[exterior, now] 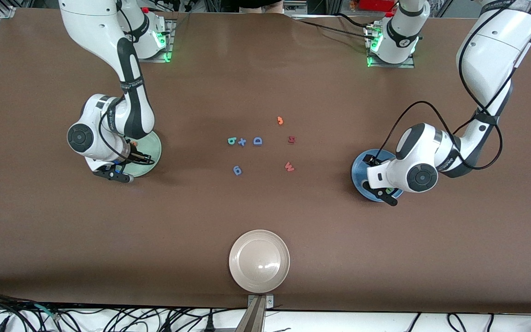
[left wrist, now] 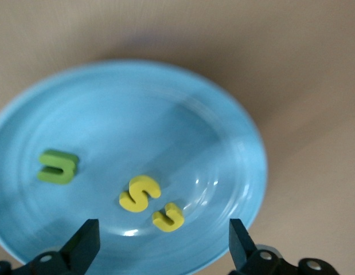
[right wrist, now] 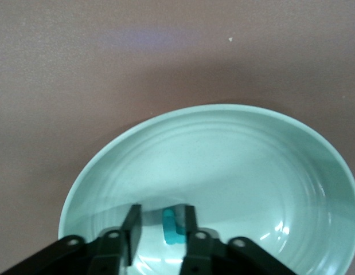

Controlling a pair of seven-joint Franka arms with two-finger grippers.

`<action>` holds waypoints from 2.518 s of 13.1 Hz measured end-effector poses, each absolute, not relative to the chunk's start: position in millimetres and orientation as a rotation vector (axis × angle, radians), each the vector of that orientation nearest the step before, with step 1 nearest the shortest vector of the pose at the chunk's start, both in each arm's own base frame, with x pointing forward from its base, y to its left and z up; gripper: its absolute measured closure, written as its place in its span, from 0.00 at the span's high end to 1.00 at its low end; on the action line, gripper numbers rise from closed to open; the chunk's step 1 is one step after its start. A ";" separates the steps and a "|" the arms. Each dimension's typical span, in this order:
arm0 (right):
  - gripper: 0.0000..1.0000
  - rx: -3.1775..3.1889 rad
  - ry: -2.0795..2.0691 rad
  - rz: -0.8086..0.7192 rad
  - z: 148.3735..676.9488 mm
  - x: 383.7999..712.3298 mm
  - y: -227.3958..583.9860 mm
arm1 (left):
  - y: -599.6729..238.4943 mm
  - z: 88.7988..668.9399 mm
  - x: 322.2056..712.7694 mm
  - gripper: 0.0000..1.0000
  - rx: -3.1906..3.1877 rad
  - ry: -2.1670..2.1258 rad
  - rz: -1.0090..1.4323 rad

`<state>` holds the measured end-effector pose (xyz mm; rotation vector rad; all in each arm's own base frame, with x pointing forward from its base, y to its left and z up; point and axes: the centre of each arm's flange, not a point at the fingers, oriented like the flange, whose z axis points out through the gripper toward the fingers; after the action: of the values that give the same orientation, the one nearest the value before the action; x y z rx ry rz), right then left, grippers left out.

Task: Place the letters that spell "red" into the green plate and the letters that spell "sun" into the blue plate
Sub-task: 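Open both grippers, left over the blue plate, right over the green plate, then raise the left gripper to rest while the right gripper reaches teal a, then grasp the teal a letter with the right gripper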

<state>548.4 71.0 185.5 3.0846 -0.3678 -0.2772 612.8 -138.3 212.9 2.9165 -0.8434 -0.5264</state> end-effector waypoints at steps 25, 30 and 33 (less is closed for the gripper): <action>0.99 3.027 -0.586 -0.081 208.8 476.1 379.6 | -111.5 597.9 558.7 1.00 3.131 -0.343 -0.134; 0.99 3.006 -0.557 -0.108 192.4 463.6 385.7 | -103.3 616.5 535.2 1.00 3.130 -0.315 -0.062; 0.99 2.990 -0.540 -0.136 180.4 453.4 387.5 | -83.9 624.7 523.6 1.00 3.140 -0.261 -0.045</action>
<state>453.4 387.5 180.4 2.9905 -0.5398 -0.1361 523.6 -83.9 624.7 3.1397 -0.2608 -0.0446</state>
